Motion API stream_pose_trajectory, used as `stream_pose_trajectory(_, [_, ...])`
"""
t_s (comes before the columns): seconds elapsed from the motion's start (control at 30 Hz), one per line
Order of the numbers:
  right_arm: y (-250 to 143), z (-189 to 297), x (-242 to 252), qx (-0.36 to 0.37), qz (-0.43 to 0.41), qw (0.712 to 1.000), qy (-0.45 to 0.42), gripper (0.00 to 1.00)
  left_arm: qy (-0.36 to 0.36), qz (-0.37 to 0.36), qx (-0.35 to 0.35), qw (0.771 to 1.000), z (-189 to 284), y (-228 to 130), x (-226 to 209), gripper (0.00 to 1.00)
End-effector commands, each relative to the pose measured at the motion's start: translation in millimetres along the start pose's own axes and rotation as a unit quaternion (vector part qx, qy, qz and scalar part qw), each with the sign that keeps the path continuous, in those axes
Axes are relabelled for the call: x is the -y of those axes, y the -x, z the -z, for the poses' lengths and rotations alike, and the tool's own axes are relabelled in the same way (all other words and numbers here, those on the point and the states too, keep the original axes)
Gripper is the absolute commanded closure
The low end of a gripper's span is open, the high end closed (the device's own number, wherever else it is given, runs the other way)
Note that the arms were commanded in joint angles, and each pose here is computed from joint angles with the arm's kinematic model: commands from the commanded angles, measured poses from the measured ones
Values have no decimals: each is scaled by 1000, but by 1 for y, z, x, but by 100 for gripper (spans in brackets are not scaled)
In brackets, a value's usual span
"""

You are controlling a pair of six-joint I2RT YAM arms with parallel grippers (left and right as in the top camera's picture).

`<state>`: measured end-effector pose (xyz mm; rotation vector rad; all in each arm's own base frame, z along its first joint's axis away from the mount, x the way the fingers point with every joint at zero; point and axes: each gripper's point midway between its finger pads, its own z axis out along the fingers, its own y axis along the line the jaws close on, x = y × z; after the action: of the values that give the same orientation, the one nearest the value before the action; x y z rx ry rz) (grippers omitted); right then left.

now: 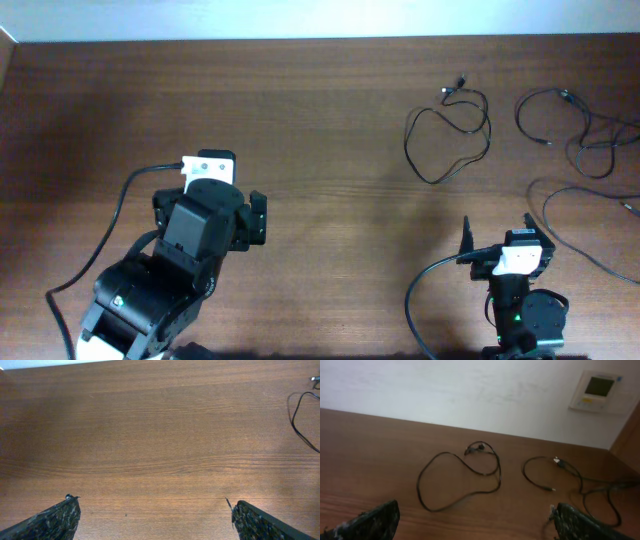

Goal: Untangle cables

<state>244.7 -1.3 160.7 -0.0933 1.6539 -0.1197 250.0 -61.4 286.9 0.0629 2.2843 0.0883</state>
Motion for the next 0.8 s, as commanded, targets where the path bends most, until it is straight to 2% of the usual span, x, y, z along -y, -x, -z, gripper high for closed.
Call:
stream_pose_trajectory(0.0, [-6, -1, 12, -4, -4, 1000, -26, 1, 1, -2, 3, 1000, 1, 1, -1, 1])
stream_pose_trajectory(0.27, [-11, 1, 40, -8, -9, 996, -83, 2, 1, -2, 3, 1000, 1, 1, -1, 1])
stream_pose_trajectory(0.77, [-10, 1, 40, -8, -9, 996, -83, 2, 1, -2, 3, 1000, 1, 1, -1, 1])
